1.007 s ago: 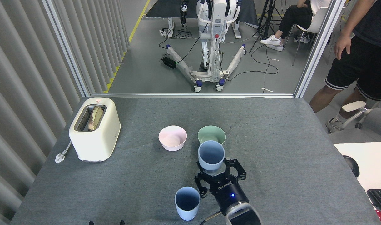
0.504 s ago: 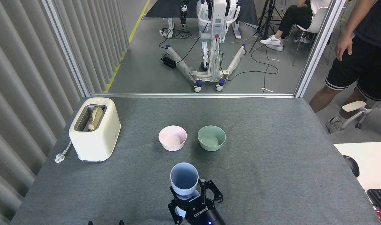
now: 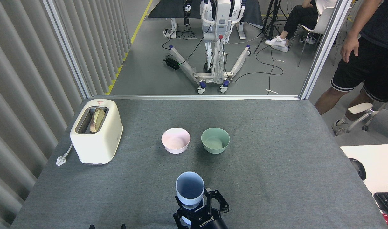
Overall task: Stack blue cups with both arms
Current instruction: 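Lower the held cup into the first blue cup with the right gripper, then open the right gripper and pull it back from the stacked cups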
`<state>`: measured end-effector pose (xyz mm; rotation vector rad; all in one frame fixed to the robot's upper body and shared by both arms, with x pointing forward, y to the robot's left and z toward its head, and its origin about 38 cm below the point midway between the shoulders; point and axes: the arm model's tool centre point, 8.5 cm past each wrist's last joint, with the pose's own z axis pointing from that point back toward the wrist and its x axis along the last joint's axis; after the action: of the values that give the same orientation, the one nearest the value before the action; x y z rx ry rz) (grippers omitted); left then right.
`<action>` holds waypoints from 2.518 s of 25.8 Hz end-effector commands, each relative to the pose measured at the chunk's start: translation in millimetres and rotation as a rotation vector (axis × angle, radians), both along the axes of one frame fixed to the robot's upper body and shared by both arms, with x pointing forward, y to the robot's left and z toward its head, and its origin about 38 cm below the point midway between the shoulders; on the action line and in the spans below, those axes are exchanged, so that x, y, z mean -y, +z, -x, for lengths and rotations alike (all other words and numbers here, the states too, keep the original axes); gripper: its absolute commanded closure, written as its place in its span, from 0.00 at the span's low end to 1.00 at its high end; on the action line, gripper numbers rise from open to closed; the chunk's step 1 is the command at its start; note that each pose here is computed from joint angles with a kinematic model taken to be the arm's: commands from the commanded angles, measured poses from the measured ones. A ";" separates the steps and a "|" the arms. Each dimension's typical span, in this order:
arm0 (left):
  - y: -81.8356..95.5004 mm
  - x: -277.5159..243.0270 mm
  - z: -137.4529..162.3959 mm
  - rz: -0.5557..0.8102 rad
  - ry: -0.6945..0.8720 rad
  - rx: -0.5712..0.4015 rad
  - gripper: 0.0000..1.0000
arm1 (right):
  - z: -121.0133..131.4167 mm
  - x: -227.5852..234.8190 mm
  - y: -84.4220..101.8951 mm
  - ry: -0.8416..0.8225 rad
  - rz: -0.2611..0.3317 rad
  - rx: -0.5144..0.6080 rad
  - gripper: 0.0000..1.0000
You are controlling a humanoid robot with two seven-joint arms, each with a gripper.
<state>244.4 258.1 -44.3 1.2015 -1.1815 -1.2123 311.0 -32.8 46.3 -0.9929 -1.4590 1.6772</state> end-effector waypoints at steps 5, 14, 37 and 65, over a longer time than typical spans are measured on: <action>0.1 -0.5 -0.7 0.001 0.002 0.001 0.00 | 3.0 1.2 -6.9 -0.001 0.002 -0.013 0.48; 1.3 -8.9 -1.2 -0.001 0.020 0.004 0.00 | 4.2 5.0 -14.6 -0.043 0.006 -0.034 0.01; 1.4 -9.4 -1.2 -0.002 0.019 0.004 0.00 | -20.8 70.9 25.7 -0.210 -0.203 0.086 0.00; 12.8 -5.3 -4.5 0.001 0.007 0.040 0.00 | 107.0 184.0 -90.3 -0.436 -0.215 -0.038 0.00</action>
<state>248.7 264.0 -34.0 1.2285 -1.1985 -1.1912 206.6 -214.2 -39.1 -1.0701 -1.2707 1.1915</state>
